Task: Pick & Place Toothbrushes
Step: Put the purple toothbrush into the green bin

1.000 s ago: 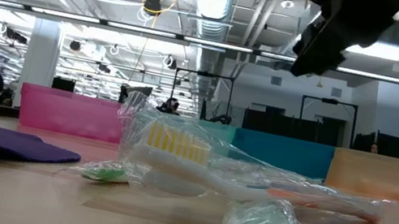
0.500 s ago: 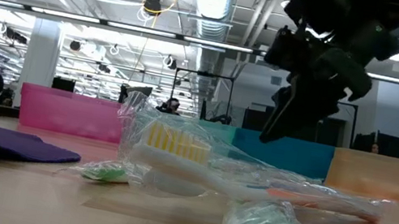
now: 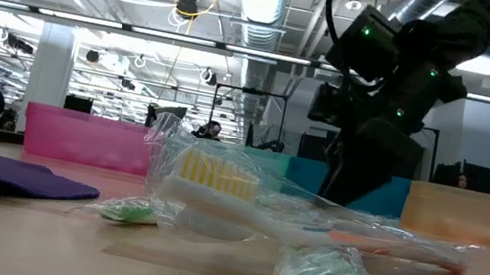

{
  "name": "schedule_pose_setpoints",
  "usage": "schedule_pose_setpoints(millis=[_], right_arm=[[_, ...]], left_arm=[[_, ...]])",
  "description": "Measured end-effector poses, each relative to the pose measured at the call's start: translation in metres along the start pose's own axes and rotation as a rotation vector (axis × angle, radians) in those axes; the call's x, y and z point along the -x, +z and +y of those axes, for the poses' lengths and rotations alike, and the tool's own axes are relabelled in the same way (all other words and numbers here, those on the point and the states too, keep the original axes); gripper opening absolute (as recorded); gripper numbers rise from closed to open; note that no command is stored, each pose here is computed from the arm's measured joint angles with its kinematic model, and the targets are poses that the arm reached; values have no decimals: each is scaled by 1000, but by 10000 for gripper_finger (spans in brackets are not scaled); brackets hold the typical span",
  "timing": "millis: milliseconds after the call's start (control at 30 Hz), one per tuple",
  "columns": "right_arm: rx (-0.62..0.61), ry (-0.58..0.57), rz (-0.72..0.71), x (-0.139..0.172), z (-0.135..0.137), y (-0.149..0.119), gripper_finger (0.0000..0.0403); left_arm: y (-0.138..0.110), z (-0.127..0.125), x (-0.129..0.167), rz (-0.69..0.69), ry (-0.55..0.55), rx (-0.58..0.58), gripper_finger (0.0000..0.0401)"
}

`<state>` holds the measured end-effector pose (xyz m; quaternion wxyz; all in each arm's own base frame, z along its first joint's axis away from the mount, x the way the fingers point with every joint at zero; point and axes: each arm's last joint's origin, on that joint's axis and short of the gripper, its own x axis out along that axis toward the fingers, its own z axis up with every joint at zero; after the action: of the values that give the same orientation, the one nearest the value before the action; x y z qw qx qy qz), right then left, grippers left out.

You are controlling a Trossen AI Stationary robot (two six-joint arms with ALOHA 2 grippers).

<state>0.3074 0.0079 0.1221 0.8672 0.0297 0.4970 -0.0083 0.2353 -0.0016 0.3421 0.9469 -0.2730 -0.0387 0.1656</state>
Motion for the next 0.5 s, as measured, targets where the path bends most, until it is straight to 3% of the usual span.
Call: schedule_pose_setpoints(millis=[500], right_arm=[[11,42,15,-1,-9,0,161]], left_arm=[[2,2,-1,-9,8,-2,209]])
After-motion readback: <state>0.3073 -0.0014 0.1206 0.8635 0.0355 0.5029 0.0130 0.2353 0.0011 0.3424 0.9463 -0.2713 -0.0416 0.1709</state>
